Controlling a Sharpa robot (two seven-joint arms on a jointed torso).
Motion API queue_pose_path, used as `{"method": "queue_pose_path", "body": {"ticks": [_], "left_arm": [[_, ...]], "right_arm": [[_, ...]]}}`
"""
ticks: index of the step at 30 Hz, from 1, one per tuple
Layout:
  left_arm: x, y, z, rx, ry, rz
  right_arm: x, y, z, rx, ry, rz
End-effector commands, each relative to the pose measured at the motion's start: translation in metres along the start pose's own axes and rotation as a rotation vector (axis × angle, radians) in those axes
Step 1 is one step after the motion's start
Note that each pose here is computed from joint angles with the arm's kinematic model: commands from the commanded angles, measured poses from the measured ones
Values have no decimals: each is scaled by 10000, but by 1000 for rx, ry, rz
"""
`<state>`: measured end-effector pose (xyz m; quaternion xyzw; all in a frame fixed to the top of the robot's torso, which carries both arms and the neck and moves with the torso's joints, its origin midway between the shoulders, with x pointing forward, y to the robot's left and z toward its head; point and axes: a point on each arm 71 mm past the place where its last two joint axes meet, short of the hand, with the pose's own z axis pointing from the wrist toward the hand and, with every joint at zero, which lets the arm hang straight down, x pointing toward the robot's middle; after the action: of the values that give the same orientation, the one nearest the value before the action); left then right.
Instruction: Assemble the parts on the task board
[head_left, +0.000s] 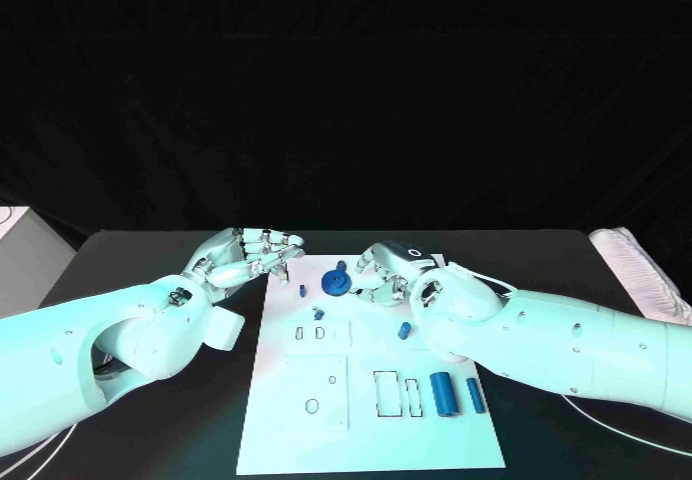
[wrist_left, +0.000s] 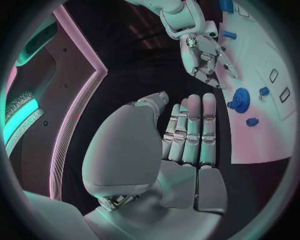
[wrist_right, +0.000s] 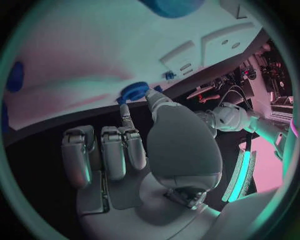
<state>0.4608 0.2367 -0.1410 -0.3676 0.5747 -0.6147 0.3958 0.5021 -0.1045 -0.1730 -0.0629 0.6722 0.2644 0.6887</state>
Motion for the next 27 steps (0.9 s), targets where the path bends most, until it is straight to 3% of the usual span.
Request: {"method": "queue_pose_path", "body": {"ticks": [1, 4, 12, 20, 27], "left_arm": [[4, -9, 8, 9, 13, -2], [-8, -4, 16, 9, 11, -1], [-12, 14, 48, 9, 11, -1], [17, 29, 79, 9, 21, -4], [30, 38, 95, 9, 24, -4]], "right_arm": [[-223, -35, -72, -95, -121, 111], [-373, -184, -173, -99, -100, 180], [-622, -756, -517, -63, 28, 291], [-737, -1253, -763, -5, 68, 227], [-717, -1493, -807, 75, 64, 128]]}}
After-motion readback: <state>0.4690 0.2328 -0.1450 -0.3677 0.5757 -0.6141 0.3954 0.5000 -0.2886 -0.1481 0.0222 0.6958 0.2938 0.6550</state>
